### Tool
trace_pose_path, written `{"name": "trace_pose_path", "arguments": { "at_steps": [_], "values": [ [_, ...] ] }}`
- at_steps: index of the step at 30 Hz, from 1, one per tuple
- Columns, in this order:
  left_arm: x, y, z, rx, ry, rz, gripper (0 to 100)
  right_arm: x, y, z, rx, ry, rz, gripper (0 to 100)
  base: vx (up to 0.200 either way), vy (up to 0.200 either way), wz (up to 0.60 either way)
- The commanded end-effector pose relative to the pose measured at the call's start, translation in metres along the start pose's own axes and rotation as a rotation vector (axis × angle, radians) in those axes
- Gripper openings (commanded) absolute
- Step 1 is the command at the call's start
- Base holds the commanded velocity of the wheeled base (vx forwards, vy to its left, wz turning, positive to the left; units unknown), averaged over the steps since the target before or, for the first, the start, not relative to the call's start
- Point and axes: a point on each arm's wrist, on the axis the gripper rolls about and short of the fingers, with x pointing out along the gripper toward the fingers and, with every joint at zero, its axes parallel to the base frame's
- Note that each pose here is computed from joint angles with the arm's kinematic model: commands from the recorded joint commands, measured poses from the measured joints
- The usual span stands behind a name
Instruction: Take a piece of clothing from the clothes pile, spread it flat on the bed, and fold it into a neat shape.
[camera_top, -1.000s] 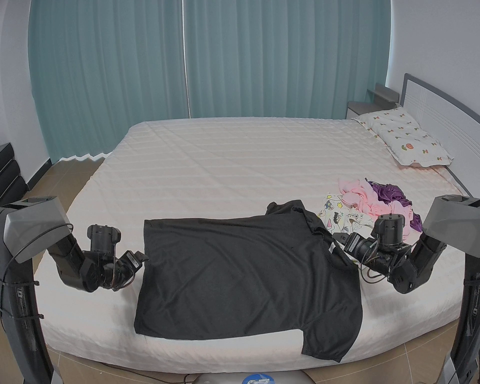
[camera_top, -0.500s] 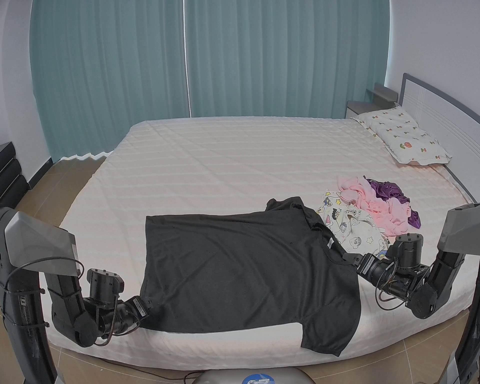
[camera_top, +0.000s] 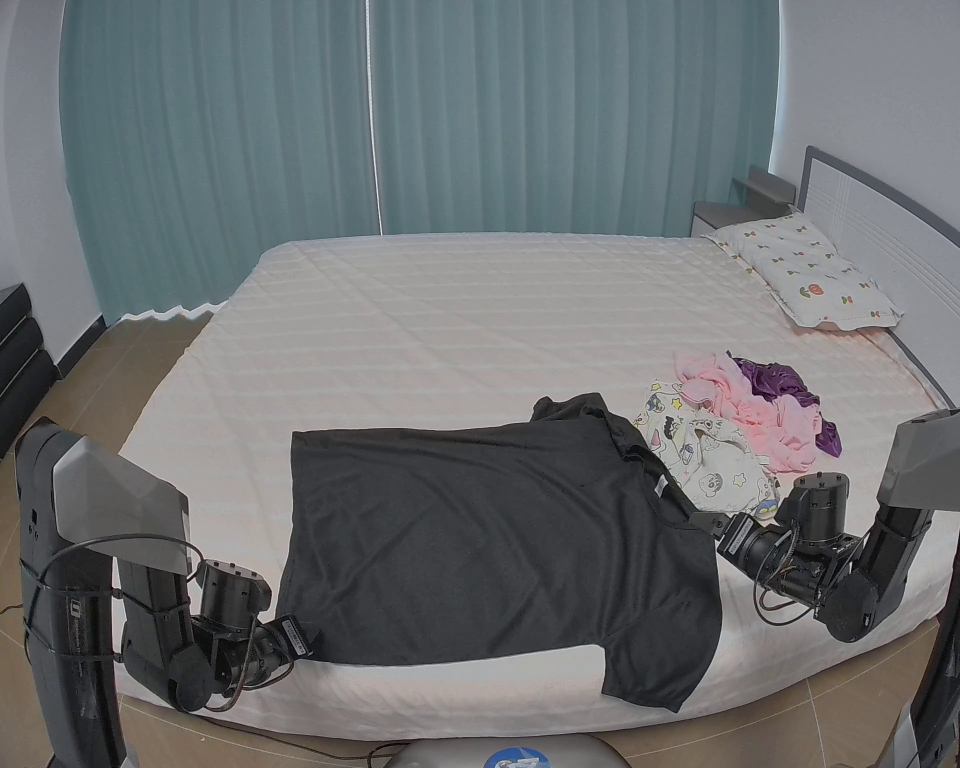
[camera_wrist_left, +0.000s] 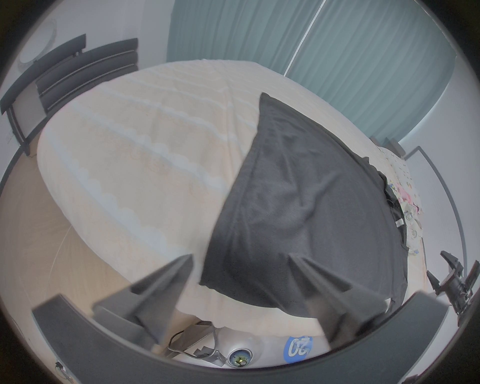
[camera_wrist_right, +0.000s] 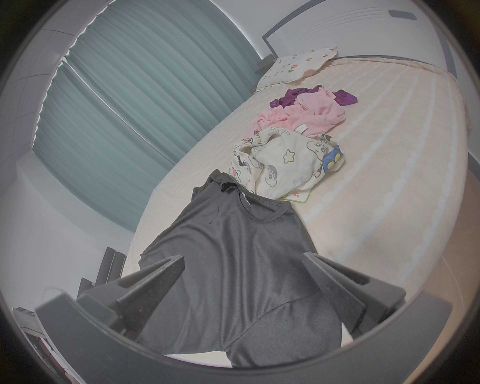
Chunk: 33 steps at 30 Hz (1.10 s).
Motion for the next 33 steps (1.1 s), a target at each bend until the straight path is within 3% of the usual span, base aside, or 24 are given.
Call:
{"name": "trace_pose_path", "arguments": {
  "at_steps": [1,11,19,33],
  "values": [
    [0.001,0.001,-0.002,-0.002,0.008,0.007,0,0.001,-0.008,-0.008,-0.009,0.034,-0.033,100,0.0,0.0,0.0],
    [-0.011,0.007,-0.002,-0.032,0.012,0.019,0,-0.018,-0.035,-0.019,-0.137,0.173,-0.057,100,0.0,0.0,0.0],
    [-0.013,0.004,0.009,-0.167,-0.024,-0.013,0,-0.007,-0.061,-0.035,-0.155,0.269,-0.126,100,0.0,0.0,0.0],
    [-0.012,0.01,0.017,-0.219,-0.043,-0.046,0,0.035,-0.061,-0.032,-0.164,0.221,-0.099,100,0.0,0.0,0.0]
  ]
}}
